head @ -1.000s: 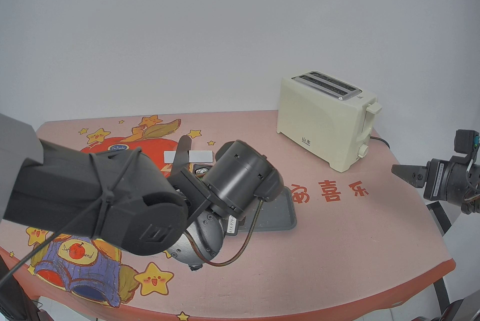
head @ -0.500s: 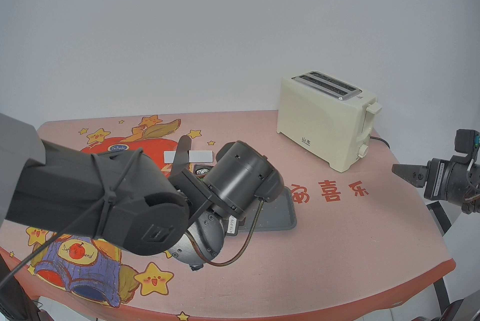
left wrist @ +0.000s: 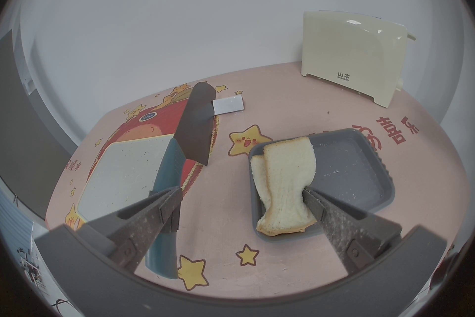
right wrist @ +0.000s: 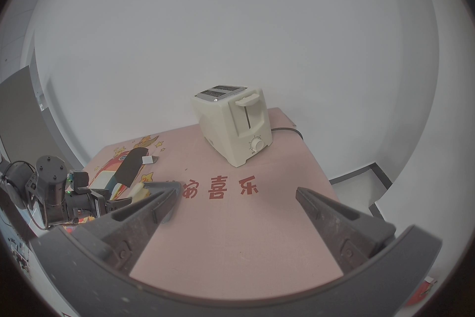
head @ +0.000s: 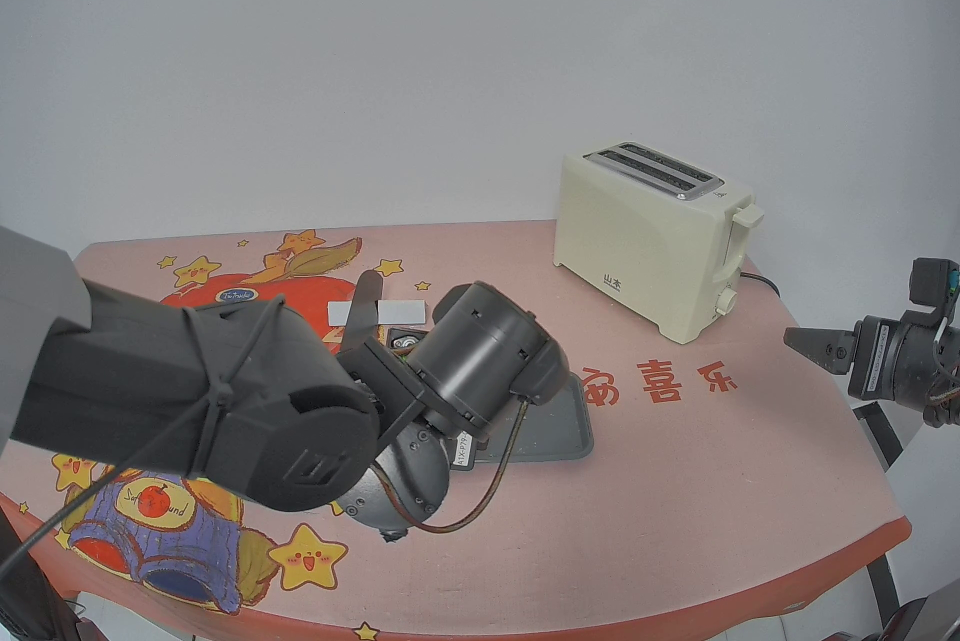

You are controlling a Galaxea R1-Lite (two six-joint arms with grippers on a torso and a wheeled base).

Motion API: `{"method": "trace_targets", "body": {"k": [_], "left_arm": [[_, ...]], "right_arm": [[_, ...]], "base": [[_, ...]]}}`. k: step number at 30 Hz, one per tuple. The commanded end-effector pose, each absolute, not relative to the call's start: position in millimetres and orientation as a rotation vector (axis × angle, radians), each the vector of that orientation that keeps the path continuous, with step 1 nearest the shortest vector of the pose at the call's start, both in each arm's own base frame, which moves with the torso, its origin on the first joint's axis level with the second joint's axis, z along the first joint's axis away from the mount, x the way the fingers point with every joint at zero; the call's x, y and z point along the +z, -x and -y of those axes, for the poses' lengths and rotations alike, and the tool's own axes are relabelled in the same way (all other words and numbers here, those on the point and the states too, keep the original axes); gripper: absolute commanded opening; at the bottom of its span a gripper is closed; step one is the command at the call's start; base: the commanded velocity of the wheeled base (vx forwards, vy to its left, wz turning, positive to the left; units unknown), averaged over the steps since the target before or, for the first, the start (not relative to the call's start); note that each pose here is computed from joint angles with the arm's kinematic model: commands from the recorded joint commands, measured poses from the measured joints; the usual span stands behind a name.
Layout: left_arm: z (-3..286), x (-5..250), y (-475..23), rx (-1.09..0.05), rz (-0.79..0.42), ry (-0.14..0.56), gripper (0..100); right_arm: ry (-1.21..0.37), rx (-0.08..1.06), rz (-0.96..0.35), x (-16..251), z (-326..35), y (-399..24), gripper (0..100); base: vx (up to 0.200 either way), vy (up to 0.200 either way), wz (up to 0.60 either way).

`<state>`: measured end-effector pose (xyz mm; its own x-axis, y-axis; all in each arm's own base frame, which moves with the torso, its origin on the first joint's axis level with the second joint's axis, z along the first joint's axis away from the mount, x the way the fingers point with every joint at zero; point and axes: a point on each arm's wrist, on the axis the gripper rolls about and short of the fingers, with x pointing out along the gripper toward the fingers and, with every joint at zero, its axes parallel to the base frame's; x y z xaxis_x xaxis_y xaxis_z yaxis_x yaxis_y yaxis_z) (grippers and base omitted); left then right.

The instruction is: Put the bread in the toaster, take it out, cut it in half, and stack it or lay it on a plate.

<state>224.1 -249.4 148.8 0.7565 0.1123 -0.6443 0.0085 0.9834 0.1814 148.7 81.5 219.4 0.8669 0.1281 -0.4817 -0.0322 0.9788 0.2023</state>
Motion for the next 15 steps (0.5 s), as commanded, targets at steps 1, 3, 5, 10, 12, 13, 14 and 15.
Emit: {"method": "trace_targets", "body": {"k": [1,3,5,10,12,13,14,15], "left_arm": [[249.8,147.6,-224.2,0.058,-0.713,-0.181,100],[250.6,148.4,-224.1,0.055,-0.710,-0.180,100],[252.0,148.4,-222.6,0.051,-0.709,-0.177,100],[255.7,148.2,-216.8,0.027,-0.715,-0.175,100],[256.2,148.6,-217.1,0.025,-0.710,-0.169,100],[256.7,148.3,-217.5,0.023,-0.709,-0.166,100],[257.9,148.8,-218.2,0.013,-0.704,-0.151,100],[258.0,148.7,-218.3,0.013,-0.702,-0.149,100]], "right_arm": [[-0.191,0.086,-0.515,219.7,-81.5,-148.3,100],[-0.191,0.086,-0.515,219.7,-81.5,-148.3,100],[-0.191,0.086,-0.515,219.7,-81.5,-148.3,100],[-0.192,0.086,-0.514,220.1,-81.5,-148.4,100],[-0.191,0.086,-0.515,219.7,-81.5,-148.3,100],[-0.191,0.086,-0.515,219.7,-81.5,-148.3,100],[-0.191,0.086,-0.515,219.7,-81.5,-148.3,100],[-0.191,0.087,-0.515,219.7,-81.7,-148.2,100]], "base": [[0.000,0.000,0.00],[0.000,0.000,0.00],[0.000,0.000,0.00],[0.000,0.000,0.00],[0.000,0.000,0.00],[0.000,0.000,0.00],[0.000,0.000,0.00],[0.000,0.000,0.00]]}}
